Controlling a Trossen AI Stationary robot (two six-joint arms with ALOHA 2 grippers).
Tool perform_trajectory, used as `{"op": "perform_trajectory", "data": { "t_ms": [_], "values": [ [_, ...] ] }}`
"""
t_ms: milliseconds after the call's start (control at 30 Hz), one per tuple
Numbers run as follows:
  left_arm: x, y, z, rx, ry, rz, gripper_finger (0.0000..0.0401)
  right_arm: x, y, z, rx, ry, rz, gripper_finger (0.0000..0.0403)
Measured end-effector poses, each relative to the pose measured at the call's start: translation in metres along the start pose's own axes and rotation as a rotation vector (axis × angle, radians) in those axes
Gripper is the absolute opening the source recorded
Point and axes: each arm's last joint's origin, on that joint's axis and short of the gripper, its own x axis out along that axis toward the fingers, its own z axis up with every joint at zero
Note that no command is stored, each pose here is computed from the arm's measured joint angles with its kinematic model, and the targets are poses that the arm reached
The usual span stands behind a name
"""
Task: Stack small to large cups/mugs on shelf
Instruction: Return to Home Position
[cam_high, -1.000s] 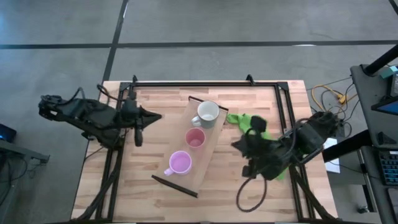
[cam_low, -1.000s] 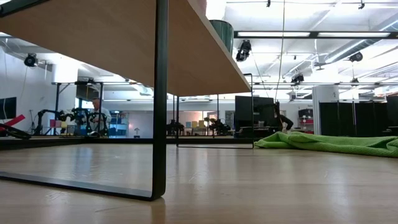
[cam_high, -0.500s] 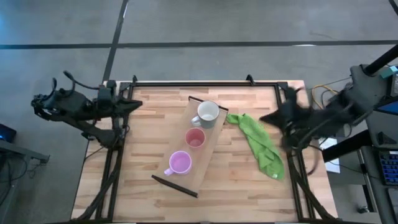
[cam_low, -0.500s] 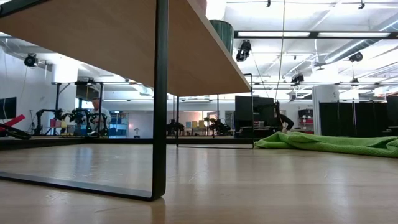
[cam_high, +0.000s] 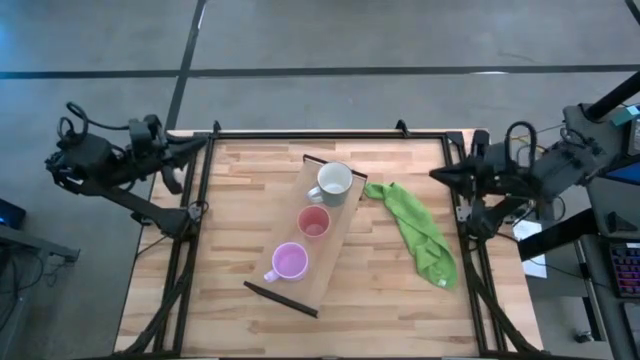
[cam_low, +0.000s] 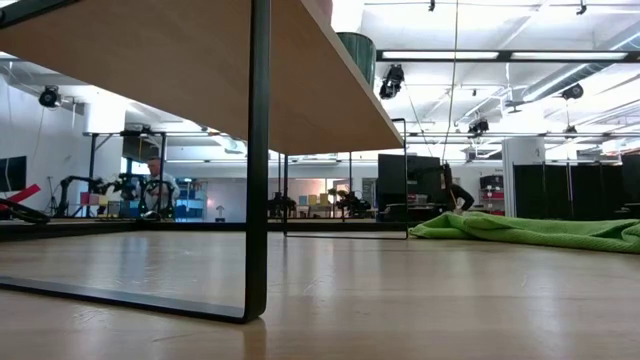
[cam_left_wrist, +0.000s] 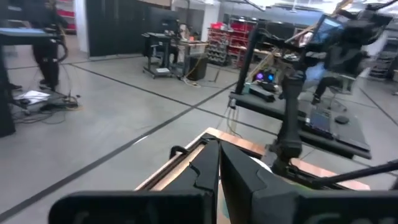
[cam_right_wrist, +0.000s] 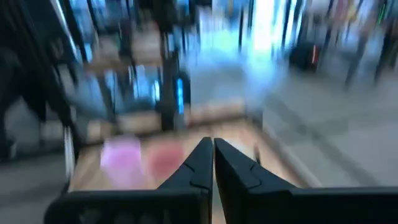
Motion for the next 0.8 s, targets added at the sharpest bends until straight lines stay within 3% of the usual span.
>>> {"op": "perform_trajectory", "data": {
  "t_ms": [100, 200, 333, 467, 533, 667, 800],
  "values": [
    [-0.003, 0.004, 0.001, -0.008, -0.017, 0.041, 0.0, 0.022, 0.009, 0.006, -0.08, -0.201, -0.032, 0.0009],
    [-0.007, 0.009, 0.004, -0.024, -0.039, 0.078, 0.0, 0.044, 0.01, 0.008, -0.168, -0.277, -0.117, 0.0009],
    [-0.011, 0.014, 0.005, -0.033, -0.054, 0.091, 0.0, 0.068, -0.014, -0.001, -0.172, -0.167, -0.21, 0.0008],
    [-0.014, 0.018, 0.004, -0.034, -0.056, 0.09, 0.0, 0.094, -0.043, -0.019, -0.135, 0.019, -0.102, 0.0008],
    [-0.016, 0.02, 0.002, -0.004, -0.044, 0.09, 0.0, 0.1, -0.055, -0.02, -0.1, 0.032, -0.061, 0.0009],
    [-0.021, 0.027, -0.005, 0.026, -0.019, 0.087, 0.0, 0.097, -0.072, -0.02, -0.058, 0.019, -0.1, 0.0008],
    [-0.028, 0.037, -0.017, 0.035, -0.005, 0.063, 0.0, 0.099, -0.074, -0.036, -0.106, 0.062, -0.102, 0.0008]
  ]
}}
